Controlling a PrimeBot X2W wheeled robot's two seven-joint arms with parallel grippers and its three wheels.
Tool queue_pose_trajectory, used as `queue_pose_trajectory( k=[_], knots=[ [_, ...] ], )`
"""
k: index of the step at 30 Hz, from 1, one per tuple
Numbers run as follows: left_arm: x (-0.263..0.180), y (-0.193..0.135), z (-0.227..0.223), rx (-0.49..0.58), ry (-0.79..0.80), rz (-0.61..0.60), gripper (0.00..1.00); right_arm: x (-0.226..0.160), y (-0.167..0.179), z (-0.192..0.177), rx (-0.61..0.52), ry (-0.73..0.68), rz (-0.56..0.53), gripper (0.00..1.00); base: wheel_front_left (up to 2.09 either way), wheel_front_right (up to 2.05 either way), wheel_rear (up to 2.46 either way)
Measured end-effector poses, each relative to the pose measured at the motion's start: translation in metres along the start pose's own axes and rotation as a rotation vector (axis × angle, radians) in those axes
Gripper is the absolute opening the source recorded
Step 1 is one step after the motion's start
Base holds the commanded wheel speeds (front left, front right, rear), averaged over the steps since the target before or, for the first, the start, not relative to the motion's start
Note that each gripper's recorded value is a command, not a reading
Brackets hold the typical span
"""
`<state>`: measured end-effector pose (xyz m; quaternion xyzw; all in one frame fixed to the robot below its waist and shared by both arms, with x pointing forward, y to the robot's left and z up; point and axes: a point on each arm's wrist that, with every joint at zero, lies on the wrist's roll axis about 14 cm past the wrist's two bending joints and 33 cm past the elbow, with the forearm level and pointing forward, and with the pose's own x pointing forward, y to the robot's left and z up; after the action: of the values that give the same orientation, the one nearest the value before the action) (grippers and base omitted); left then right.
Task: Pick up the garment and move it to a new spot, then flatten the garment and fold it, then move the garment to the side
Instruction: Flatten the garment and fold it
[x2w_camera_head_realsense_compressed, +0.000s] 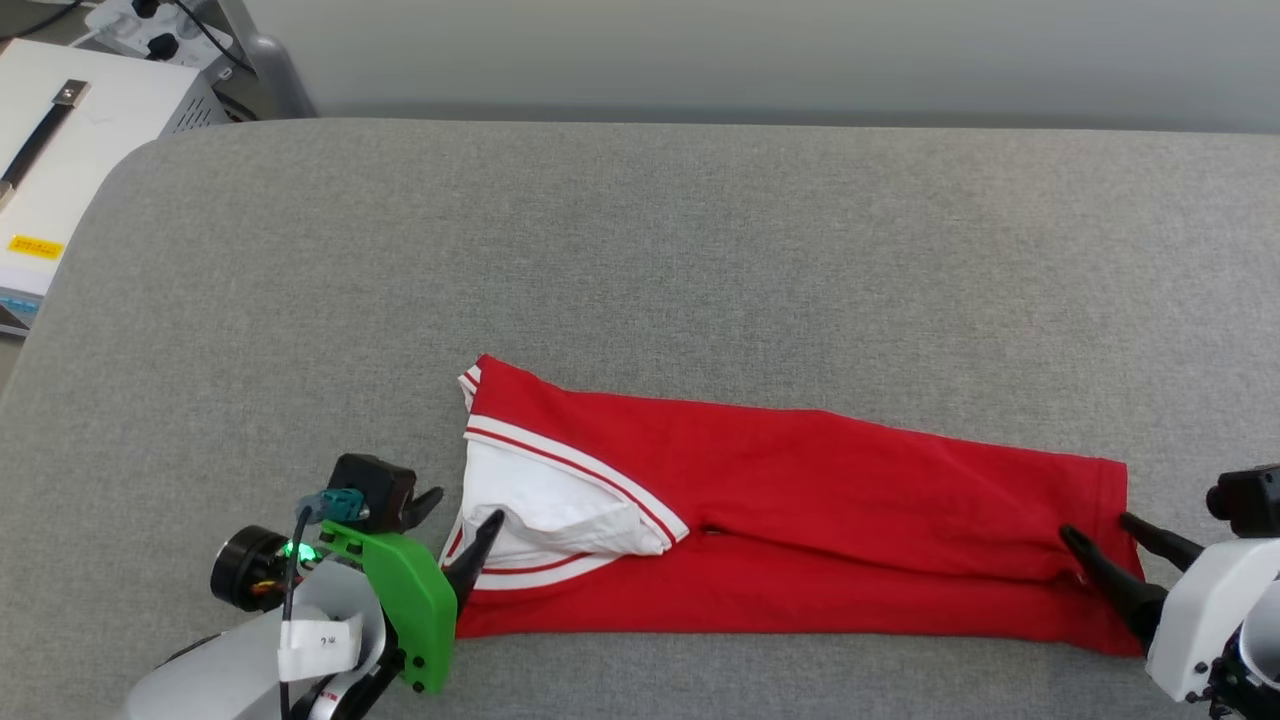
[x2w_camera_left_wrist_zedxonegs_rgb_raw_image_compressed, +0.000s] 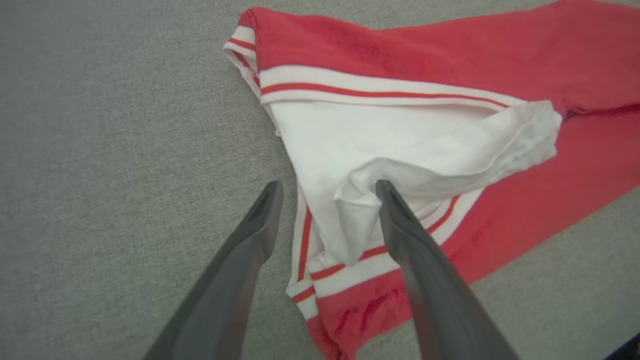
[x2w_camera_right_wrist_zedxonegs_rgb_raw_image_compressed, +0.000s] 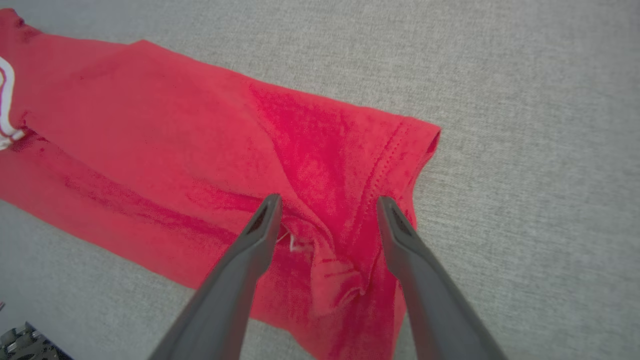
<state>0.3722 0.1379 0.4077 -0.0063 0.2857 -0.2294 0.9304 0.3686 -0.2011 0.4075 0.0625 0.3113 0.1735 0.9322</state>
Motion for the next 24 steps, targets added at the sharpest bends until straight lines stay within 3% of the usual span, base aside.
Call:
queue_pose_trajectory(
  k=[9, 15, 24],
  knots=[
    [-0.021, 0.029, 0.066, 0.051, -0.313, 0.202, 1.0, -0.027, -0.016, 0.052, 0.04, -0.143, -0.028, 1.0, 0.0, 0.0, 0.0],
    [-0.04, 0.042, 0.114, 0.073, -0.514, 0.327, 1.0, -0.03, -0.033, 0.035, 0.143, -0.006, -0.049, 1.0, 0.0, 0.0, 0.0],
    [-0.053, 0.05, 0.103, 0.073, -0.592, 0.464, 1.0, -0.011, -0.037, -0.006, 0.229, 0.2, -0.052, 1.0, 0.0, 0.0, 0.0]
  ],
)
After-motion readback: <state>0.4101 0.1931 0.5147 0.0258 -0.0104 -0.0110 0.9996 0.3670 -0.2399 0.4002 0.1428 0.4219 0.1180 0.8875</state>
